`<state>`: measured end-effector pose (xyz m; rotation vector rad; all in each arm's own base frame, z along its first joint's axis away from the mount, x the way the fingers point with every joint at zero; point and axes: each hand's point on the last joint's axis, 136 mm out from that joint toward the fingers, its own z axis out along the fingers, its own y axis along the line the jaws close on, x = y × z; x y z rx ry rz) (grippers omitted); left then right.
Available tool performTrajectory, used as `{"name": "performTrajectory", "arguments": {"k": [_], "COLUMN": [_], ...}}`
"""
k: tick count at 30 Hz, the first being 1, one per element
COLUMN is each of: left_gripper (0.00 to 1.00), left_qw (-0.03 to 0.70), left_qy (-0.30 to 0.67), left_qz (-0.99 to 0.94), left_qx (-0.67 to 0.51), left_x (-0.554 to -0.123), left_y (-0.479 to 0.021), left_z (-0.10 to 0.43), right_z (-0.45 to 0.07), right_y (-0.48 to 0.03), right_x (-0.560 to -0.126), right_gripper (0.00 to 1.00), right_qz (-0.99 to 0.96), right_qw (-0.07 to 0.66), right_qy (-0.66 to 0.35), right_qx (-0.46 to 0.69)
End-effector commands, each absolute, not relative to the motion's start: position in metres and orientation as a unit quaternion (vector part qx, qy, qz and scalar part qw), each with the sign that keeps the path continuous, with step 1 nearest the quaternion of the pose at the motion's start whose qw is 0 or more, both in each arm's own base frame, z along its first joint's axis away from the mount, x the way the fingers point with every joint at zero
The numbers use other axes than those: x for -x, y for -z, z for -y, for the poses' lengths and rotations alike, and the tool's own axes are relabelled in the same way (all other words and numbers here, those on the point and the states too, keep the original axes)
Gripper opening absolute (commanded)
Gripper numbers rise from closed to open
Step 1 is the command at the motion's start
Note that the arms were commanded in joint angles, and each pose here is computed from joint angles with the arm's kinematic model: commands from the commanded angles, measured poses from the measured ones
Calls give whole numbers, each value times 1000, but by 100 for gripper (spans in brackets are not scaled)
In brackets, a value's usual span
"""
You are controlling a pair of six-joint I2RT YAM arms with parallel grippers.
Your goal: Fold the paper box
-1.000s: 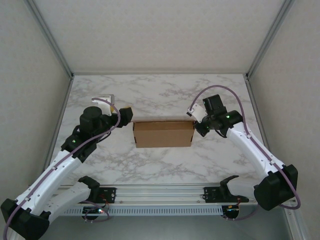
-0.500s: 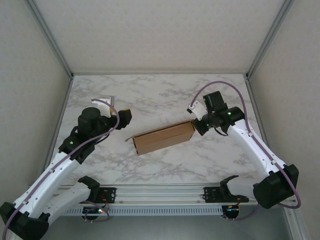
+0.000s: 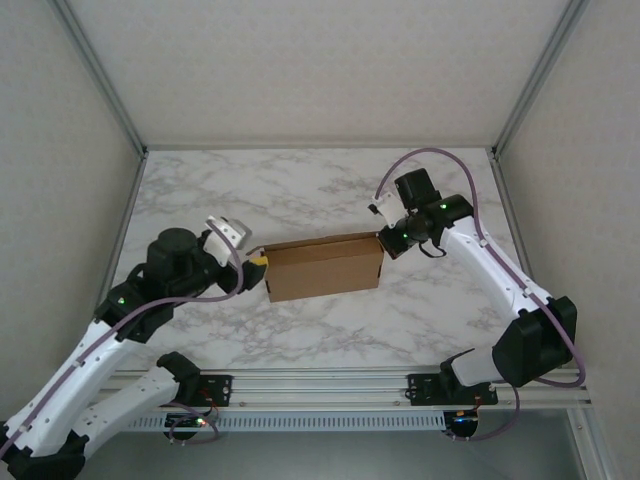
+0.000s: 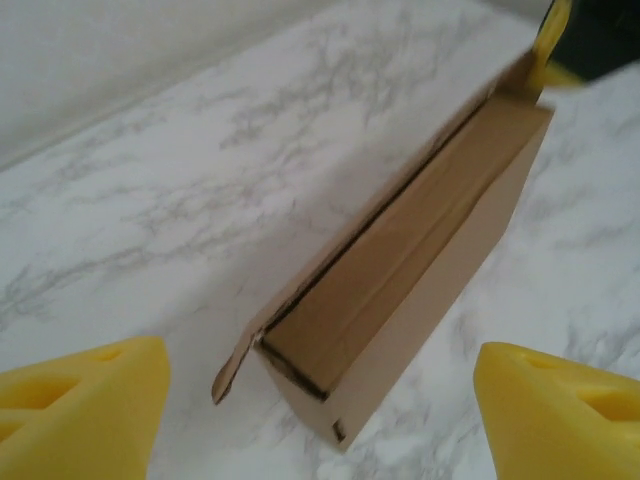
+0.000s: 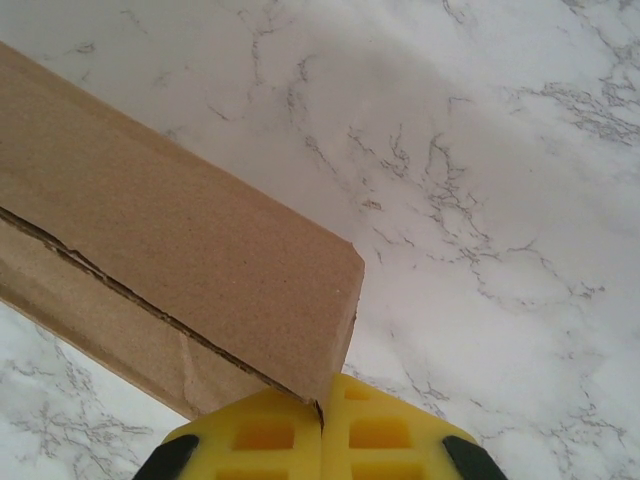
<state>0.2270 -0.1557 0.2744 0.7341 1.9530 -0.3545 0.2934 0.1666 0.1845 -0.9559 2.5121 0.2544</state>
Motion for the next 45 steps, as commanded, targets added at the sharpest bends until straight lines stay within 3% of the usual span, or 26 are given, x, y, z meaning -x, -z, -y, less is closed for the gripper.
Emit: {"name": "performTrajectory", "arguments": {"k": [1, 9, 15, 19, 30, 39, 45], "left_gripper": [81, 76, 67, 52, 1, 0, 0], "left_qw": [453, 385, 369, 366, 384, 419, 406], "left_qy": [36, -54, -45, -36, 43, 136, 170], "left_qz": [-821, -833, -838, -841, -842, -852, -872], "left_qx": [-345, -392, -401, -397, -377, -282, -216], "left_x": [-237, -250, -262, -270, -272, -284, -295], "left_y": [-240, -222, -213, -207, -221, -243, -239], "left_z": [133, 117, 129, 137, 159, 177, 180], "right_z": [-167, -169, -170, -170, -177, -183, -182], "right_y": [-189, -189, -192, -193, -198, -208, -210], "right_x": [-291, -289, -288, -287, -283, -282, -287], "right_gripper": [0, 1, 1, 1, 1, 1, 0], "right_qz": [-911, -909, -907, -907, -906, -910, -933], "right_qw": [214, 220, 224, 226, 224, 224, 201], "right_qy": [-102, -110, -116, -118, -134, -148, -144], "right_qx": [338, 336, 337, 337, 333, 315, 261]}}
